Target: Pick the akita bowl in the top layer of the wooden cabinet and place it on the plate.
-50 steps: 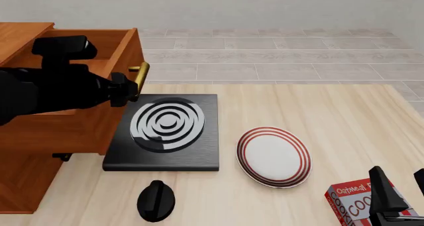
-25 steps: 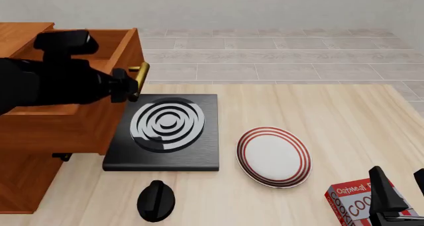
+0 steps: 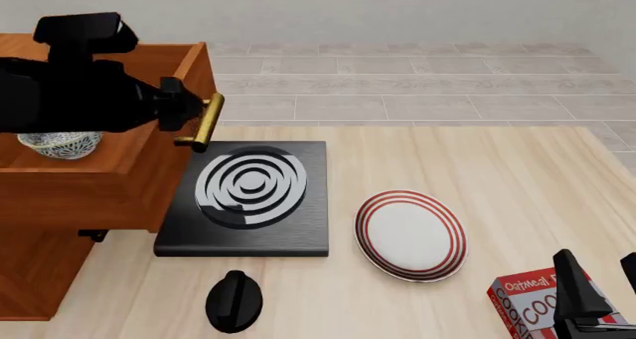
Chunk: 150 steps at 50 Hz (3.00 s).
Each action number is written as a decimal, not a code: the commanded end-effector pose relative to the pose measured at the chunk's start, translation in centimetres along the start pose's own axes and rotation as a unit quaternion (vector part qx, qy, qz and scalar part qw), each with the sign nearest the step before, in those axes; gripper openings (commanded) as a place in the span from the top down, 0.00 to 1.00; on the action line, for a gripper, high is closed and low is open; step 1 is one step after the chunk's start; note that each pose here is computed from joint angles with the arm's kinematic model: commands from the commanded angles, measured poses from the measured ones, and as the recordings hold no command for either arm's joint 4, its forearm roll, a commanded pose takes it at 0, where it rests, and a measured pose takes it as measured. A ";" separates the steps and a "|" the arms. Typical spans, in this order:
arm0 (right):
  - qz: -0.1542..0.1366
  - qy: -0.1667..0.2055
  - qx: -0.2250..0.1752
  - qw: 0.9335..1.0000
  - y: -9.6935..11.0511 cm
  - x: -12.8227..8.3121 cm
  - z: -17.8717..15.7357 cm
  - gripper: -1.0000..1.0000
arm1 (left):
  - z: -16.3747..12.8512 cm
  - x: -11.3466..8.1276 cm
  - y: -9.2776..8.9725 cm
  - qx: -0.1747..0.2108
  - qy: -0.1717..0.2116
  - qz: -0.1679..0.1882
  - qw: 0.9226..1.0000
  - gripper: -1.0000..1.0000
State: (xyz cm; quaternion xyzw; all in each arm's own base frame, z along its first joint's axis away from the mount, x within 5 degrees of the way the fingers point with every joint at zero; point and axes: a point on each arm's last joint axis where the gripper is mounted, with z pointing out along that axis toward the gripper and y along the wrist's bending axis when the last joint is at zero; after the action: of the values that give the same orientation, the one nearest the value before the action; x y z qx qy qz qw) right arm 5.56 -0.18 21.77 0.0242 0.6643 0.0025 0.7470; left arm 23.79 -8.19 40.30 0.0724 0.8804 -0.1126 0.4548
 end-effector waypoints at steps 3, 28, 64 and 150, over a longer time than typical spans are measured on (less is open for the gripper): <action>-0.001 -0.001 -0.001 1.000 0.0 0.0 0.0 0.00 | -1.3 -1.3 -0.3 0.008 -0.023 0.013 1.000 0.00; -0.003 -0.003 -0.001 1.000 0.0 -0.1 0.0 0.00 | -3.0 -3.4 1.2 -0.021 -0.045 0.025 0.998 0.00; -0.002 -0.006 -0.001 1.000 0.0 -0.2 0.0 0.00 | -4.1 -4.3 4.2 -0.079 -0.051 0.045 0.995 0.00; -0.004 -0.005 -0.001 1.000 0.0 -0.2 0.0 0.00 | 0.7 -1.2 10.6 -0.156 0.058 0.012 0.986 0.00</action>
State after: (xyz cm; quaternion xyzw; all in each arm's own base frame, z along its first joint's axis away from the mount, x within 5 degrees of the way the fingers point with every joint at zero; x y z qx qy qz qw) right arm 5.53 -0.16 21.95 0.0196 0.6606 0.0001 0.7505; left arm 27.18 2.01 40.28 0.0210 0.9072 0.0406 0.4182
